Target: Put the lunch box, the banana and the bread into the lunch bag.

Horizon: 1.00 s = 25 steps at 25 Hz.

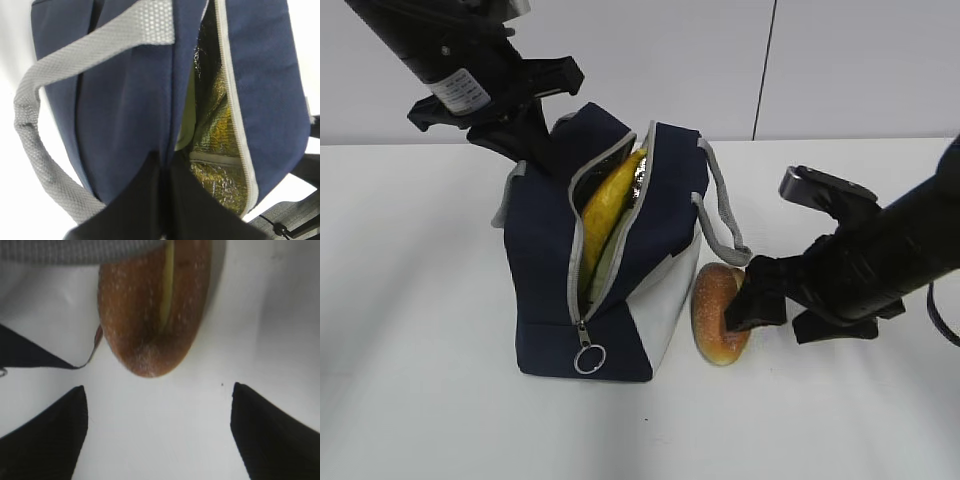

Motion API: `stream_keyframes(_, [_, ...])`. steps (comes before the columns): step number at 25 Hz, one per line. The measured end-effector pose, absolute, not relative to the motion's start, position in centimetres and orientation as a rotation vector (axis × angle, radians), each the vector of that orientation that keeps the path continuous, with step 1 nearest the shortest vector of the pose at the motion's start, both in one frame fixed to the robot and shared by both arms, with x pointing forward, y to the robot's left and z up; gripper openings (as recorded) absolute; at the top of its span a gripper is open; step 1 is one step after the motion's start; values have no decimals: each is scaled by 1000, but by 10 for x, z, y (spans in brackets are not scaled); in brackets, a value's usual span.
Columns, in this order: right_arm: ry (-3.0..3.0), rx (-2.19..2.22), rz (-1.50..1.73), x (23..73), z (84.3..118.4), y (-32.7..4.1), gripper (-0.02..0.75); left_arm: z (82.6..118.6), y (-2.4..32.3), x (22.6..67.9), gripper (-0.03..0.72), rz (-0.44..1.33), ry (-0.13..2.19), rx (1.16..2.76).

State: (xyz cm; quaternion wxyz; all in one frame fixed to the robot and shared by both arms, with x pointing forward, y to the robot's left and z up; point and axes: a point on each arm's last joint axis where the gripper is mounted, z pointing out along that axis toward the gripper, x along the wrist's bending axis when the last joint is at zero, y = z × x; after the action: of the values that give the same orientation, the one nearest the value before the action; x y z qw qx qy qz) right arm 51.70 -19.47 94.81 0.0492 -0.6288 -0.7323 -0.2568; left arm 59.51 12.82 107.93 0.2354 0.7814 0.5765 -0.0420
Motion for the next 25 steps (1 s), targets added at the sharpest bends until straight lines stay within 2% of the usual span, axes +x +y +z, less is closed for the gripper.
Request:
stream_keyframes(9, [-2236,-1912,-791,566,934,-182,665,1079,128,595,-3,-115,1581,2144])
stream_keyframes(16, [-2223,-1875,-748,585,919,-175,652,1079,128,595,-3,-115,1581,2144])
stream_keyframes(22, [-2205,-1844,-723,587,917,-172,539,1079,128,595,-3,-115,1581,2144])
stream_keyframes(25, [-2200,-1823,-704,585,917,-172,519,1079,128,595,-3,-115,1581,2144])
